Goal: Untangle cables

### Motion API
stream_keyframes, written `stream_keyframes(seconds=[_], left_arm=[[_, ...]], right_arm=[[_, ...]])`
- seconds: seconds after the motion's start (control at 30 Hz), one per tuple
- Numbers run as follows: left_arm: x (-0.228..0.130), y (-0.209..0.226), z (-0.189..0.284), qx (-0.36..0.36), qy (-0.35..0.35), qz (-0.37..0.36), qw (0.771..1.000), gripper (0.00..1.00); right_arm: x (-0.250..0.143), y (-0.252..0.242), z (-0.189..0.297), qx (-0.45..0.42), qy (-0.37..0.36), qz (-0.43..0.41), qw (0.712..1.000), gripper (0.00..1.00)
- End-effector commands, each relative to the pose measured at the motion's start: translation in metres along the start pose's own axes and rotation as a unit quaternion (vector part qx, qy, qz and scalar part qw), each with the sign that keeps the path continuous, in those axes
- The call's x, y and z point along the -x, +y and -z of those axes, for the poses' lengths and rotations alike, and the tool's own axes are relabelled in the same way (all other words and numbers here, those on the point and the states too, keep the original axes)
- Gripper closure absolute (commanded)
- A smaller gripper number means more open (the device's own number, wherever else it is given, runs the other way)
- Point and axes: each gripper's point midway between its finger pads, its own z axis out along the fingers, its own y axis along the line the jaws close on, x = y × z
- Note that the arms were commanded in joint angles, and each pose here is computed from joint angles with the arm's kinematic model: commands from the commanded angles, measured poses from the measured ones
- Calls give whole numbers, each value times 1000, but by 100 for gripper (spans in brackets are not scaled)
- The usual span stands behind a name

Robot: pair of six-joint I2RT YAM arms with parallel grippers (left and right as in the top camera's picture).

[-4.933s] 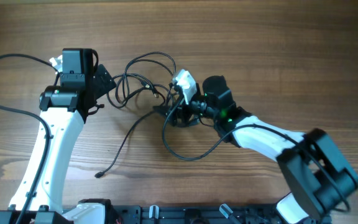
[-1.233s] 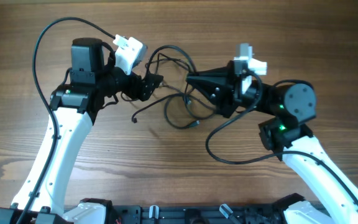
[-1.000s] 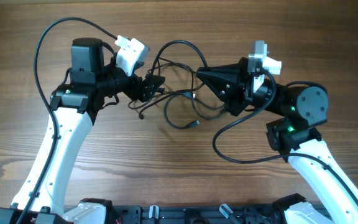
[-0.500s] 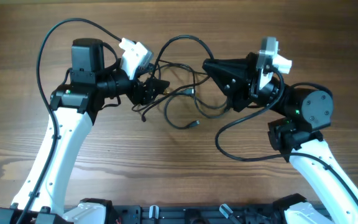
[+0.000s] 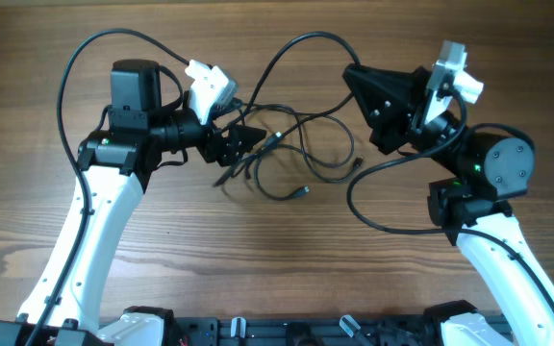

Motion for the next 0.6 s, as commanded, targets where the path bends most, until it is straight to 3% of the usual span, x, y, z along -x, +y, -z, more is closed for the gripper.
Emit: stream_keyframes(seconds=[0.0, 0.37, 0.57], left_arm=[[5, -13, 0, -38, -12, -6, 999, 16], [3, -39, -2, -99, -12, 9, 995, 16], [3, -57, -12, -123, -7, -29, 992, 14]], right_arm=[[16, 3, 2, -5, -21, -2, 1000, 96], [28, -9, 3, -40, -57, -11, 998, 96], [23, -21, 4, -67, -52, -32, 996, 96]])
